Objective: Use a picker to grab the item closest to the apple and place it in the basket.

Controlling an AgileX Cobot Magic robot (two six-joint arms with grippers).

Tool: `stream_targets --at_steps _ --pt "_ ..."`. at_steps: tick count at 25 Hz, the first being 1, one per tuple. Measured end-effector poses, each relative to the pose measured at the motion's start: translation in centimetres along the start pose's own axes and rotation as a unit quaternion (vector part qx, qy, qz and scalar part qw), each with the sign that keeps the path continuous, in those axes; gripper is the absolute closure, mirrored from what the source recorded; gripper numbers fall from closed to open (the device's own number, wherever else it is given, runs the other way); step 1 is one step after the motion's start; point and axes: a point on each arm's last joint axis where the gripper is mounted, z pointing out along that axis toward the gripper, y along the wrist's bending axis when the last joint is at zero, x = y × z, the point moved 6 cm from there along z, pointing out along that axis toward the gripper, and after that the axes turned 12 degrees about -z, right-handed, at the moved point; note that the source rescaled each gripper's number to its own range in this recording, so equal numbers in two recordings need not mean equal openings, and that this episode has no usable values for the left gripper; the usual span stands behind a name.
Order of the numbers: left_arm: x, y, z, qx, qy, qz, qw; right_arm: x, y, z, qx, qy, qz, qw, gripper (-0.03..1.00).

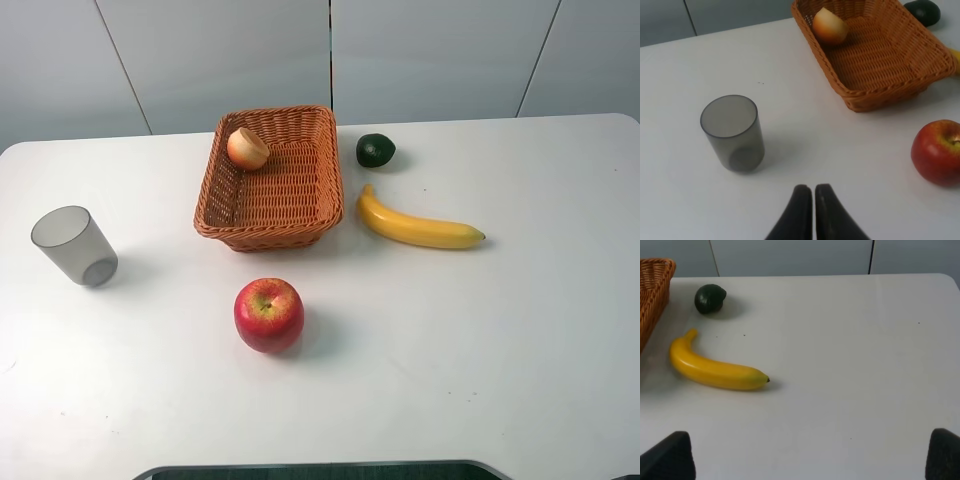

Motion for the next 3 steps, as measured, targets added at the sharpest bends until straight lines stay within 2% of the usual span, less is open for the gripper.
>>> stream_targets --at_steps 3 --pt "0.00 0.00 0.00 0.000 0.000 0.000 1.000 0.00 0.00 0.00 0.000 0.000 0.000 1.000 -0.03"
